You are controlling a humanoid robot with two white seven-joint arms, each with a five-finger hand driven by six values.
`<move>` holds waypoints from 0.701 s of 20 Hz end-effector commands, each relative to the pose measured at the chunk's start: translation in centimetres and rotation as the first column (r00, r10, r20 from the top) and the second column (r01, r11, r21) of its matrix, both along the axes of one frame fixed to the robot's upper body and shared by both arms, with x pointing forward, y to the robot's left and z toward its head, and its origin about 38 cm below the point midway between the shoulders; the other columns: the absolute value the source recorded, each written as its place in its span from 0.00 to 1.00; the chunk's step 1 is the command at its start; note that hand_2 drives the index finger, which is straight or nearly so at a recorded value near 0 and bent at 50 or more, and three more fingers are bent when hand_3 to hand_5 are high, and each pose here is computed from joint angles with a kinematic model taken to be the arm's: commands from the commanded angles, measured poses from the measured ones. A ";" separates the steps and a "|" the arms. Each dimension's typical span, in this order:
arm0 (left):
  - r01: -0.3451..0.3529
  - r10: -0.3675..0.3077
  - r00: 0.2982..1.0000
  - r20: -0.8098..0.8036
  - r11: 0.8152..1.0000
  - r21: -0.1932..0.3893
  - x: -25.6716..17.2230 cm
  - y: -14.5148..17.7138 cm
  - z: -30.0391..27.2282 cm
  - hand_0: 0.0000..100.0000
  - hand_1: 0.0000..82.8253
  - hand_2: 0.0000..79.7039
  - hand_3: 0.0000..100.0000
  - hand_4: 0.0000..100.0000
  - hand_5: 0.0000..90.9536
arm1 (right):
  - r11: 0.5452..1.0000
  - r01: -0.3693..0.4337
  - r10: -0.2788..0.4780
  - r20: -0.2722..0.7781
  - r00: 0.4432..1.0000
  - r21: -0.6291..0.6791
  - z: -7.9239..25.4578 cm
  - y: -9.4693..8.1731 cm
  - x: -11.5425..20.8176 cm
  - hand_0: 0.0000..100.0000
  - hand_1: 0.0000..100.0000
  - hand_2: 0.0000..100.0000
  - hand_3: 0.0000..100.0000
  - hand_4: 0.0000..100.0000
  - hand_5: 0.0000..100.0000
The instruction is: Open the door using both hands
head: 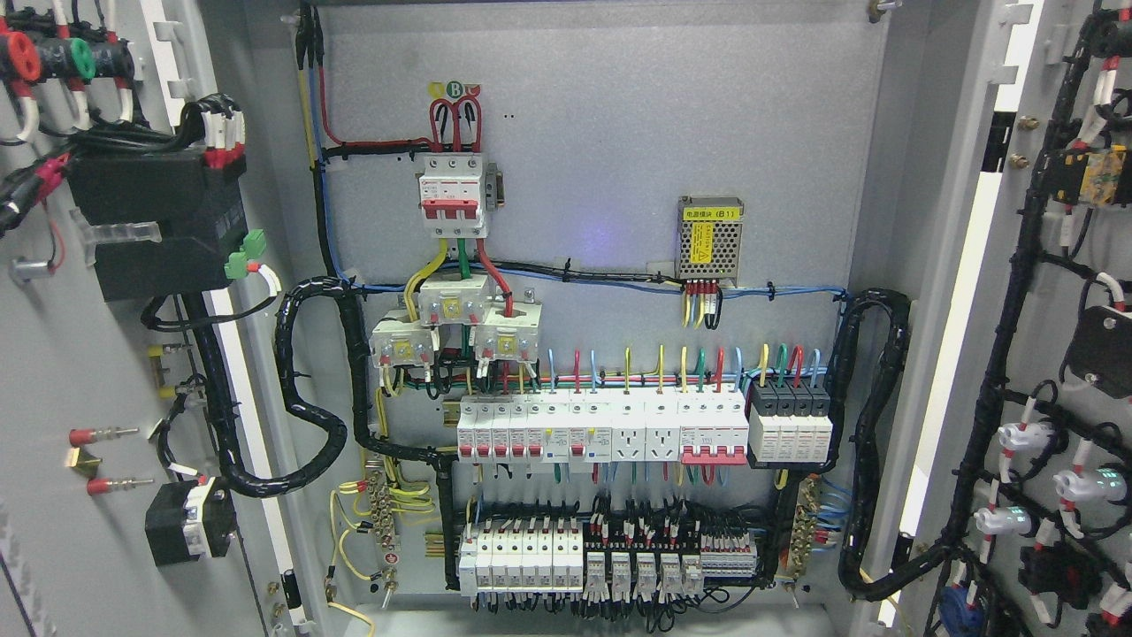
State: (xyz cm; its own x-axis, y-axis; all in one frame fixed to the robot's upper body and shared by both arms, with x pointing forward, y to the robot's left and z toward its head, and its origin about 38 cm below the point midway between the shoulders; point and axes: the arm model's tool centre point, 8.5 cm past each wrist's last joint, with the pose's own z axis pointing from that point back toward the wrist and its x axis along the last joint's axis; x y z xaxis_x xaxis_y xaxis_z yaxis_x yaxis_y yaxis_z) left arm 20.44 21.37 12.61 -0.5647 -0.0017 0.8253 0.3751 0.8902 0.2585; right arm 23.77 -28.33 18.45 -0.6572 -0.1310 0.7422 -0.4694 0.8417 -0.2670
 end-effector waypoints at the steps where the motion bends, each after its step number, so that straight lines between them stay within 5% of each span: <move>1: -0.072 0.074 0.989 0.130 0.997 -0.018 -0.1 1.8 3.0 0.00 0.00 0.00 0.00 0.03 0.00 | 0.997 0.046 -0.037 0.145 0.989 -0.060 4.1 -2.6 -0.7 0.11 0.00 0.00 0.00 0.00 0.00; 14: -0.167 0.198 0.942 0.272 0.977 -0.134 -0.5 6.5 5.5 0.00 0.00 0.00 0.00 0.03 0.00 | 0.997 0.079 -0.077 0.066 0.995 -0.025 4.6 -6.0 0.2 0.11 0.00 0.00 0.00 0.00 0.00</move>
State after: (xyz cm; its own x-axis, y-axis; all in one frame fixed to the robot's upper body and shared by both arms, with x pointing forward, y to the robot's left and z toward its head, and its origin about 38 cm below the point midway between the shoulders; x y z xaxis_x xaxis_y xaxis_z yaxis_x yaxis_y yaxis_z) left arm 20.56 25.07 15.92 -0.6829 -0.0039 0.7305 0.2308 0.9476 0.2207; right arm 23.67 -31.80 21.00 -0.6923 -0.0769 0.7175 -0.4088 0.8611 -0.3022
